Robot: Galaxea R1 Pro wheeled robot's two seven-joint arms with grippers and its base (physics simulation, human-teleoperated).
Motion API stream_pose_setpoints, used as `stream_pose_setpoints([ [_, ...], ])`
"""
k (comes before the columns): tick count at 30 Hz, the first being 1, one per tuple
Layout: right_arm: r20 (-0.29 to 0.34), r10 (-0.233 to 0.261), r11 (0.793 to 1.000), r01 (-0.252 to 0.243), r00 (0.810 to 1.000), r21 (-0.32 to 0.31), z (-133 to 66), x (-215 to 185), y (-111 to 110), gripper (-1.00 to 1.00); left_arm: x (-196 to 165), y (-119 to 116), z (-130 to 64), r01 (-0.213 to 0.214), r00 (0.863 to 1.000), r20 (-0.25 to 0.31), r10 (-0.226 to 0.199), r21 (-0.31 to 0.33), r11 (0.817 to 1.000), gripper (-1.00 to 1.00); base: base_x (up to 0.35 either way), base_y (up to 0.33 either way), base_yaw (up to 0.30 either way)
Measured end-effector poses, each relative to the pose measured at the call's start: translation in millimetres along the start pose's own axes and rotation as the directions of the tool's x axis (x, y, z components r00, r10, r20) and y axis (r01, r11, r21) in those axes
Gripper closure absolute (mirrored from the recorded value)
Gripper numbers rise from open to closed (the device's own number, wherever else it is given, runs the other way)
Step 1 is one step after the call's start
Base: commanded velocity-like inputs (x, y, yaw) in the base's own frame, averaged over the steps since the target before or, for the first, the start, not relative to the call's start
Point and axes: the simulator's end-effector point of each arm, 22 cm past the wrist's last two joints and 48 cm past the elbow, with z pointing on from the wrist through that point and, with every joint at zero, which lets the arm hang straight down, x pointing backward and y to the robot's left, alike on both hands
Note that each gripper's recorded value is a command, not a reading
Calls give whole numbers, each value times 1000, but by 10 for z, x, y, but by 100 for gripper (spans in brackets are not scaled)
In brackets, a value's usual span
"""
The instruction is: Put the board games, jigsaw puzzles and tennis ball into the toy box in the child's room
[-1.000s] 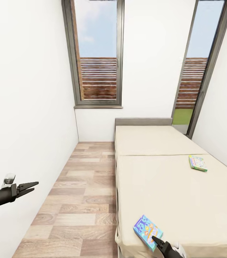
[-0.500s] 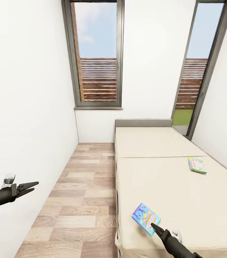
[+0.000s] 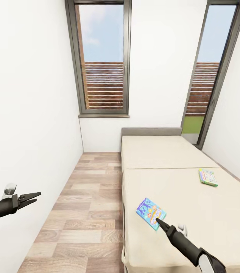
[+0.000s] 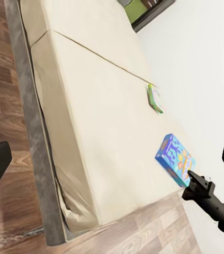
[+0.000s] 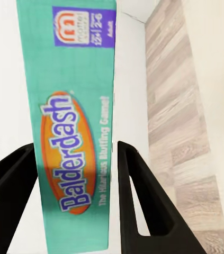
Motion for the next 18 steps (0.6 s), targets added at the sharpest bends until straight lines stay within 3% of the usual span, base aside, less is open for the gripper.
stream_pose_setpoints([
  [9, -59, -126, 988, 120, 990, -96, 162, -11, 644, 100, 8, -173, 111, -3, 999, -43, 4, 15, 1000, -100, 0, 0, 0],
  [18, -84, -153, 971, 134, 985, -198, 125, -8, 1040, 100, -27, -319, 154, -5, 998, -68, 6, 23, 1000, -100, 0, 0, 0],
])
